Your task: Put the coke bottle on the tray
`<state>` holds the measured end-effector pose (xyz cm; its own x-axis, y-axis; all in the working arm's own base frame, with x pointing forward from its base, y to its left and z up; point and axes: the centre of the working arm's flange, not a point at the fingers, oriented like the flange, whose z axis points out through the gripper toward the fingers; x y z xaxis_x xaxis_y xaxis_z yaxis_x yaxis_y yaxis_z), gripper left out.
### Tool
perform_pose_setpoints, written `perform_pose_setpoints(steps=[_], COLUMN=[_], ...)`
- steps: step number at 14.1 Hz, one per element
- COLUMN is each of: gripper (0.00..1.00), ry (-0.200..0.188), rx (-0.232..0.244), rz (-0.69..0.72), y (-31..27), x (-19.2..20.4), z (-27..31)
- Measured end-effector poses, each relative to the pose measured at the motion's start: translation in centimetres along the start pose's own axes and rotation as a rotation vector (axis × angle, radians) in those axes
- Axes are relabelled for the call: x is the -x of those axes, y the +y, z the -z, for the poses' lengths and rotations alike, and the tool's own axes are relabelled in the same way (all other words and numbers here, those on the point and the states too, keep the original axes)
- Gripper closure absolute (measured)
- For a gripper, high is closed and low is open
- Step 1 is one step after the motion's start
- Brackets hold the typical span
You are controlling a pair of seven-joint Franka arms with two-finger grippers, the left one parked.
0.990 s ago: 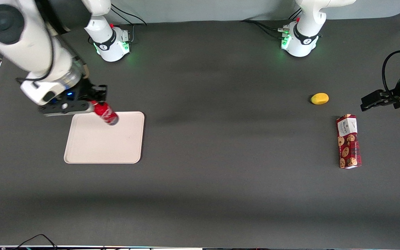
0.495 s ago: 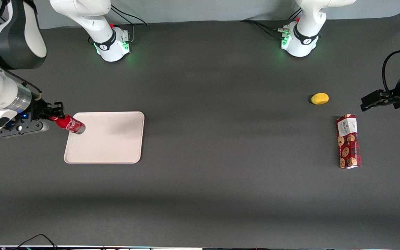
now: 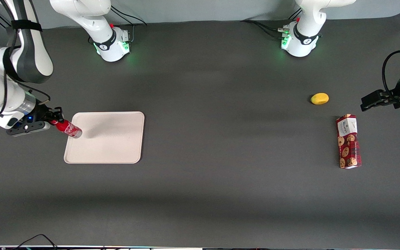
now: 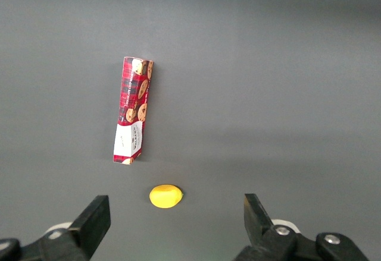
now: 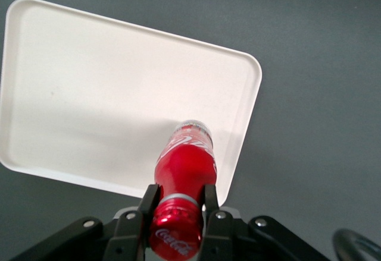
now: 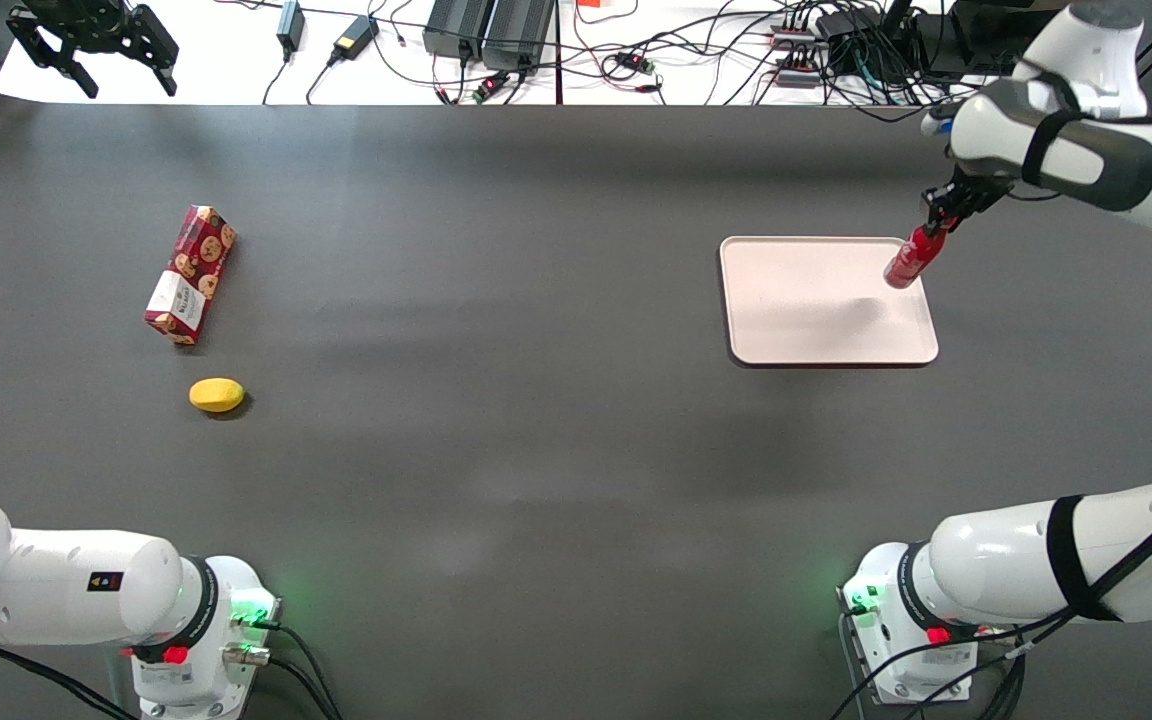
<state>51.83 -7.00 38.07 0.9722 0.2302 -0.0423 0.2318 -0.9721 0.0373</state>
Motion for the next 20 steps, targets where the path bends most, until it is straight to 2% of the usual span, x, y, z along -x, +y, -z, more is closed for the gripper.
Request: perform_pose_setpoints(steps=[5, 9, 13, 14, 20], gripper=[0.65, 0.65, 0.65, 0.61, 0.01], ry=[0.001, 0.024, 0.029, 0.029, 0.031], rx=[-0.002, 0.006, 0.007, 0.008, 0.01], rz=[0.015, 0.011, 0.011, 0.01, -0.003], y=[1.4, 1.4, 1.3, 1.4, 2.3], x=[1.2, 1.7, 1.9, 2.0, 1.6], z=[-3.0, -5.7, -6.7, -6.7, -5.1])
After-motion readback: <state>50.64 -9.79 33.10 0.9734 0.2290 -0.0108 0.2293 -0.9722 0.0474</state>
